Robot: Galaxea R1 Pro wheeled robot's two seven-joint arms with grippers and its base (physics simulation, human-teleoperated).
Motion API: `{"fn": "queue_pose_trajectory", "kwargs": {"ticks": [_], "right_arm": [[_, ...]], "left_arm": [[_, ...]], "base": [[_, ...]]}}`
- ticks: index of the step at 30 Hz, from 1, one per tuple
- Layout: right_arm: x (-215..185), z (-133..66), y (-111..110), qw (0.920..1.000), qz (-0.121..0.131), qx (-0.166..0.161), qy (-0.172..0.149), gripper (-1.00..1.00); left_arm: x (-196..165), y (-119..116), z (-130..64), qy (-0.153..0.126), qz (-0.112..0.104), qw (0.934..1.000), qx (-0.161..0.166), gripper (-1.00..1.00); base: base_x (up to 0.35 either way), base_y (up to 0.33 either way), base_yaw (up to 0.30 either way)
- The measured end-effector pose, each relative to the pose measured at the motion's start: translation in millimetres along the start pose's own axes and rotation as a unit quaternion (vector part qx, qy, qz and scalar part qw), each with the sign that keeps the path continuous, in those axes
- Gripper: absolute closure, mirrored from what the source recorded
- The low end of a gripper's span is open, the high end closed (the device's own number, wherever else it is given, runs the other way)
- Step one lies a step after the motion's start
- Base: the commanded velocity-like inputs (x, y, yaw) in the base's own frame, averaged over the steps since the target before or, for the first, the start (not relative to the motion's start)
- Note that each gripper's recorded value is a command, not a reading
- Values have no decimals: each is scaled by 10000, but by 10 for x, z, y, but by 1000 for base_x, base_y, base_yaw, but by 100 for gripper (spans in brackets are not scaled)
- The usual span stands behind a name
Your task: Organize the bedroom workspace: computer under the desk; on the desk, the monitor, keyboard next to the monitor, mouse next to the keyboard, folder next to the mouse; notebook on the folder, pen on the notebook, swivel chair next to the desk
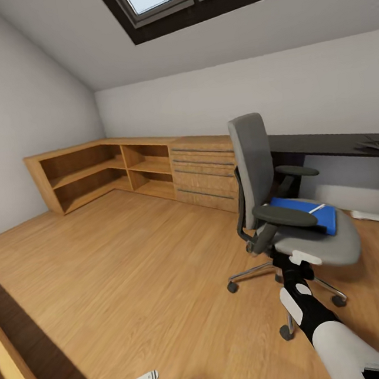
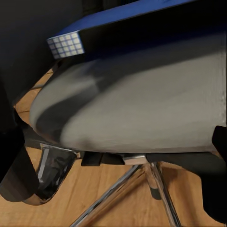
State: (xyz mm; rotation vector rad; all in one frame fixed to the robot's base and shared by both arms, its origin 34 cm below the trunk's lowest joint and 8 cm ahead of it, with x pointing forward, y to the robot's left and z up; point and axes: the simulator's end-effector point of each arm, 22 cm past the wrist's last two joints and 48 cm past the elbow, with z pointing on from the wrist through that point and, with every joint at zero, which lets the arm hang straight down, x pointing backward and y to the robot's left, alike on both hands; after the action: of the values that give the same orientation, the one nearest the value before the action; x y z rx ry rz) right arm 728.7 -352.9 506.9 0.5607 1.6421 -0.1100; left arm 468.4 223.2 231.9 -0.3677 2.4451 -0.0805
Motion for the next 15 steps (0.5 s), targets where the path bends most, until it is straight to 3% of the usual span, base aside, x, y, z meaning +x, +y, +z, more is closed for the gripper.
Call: {"fn": "queue_pose_trajectory", "kwargs": {"ticks": [8,15], "right_arm": [[-42,-6,7,10000,17,-5,-30,-100],[-237,-43,58,9998,77,-53,-163,-100]], "left_arm": [[-32,-1,-8,-38,-16,10000,-2,-100],[-173,-41,-58,-192,-22,9998,45,-100]], "base": [[0,0,-190],[0,0,-37]]}}
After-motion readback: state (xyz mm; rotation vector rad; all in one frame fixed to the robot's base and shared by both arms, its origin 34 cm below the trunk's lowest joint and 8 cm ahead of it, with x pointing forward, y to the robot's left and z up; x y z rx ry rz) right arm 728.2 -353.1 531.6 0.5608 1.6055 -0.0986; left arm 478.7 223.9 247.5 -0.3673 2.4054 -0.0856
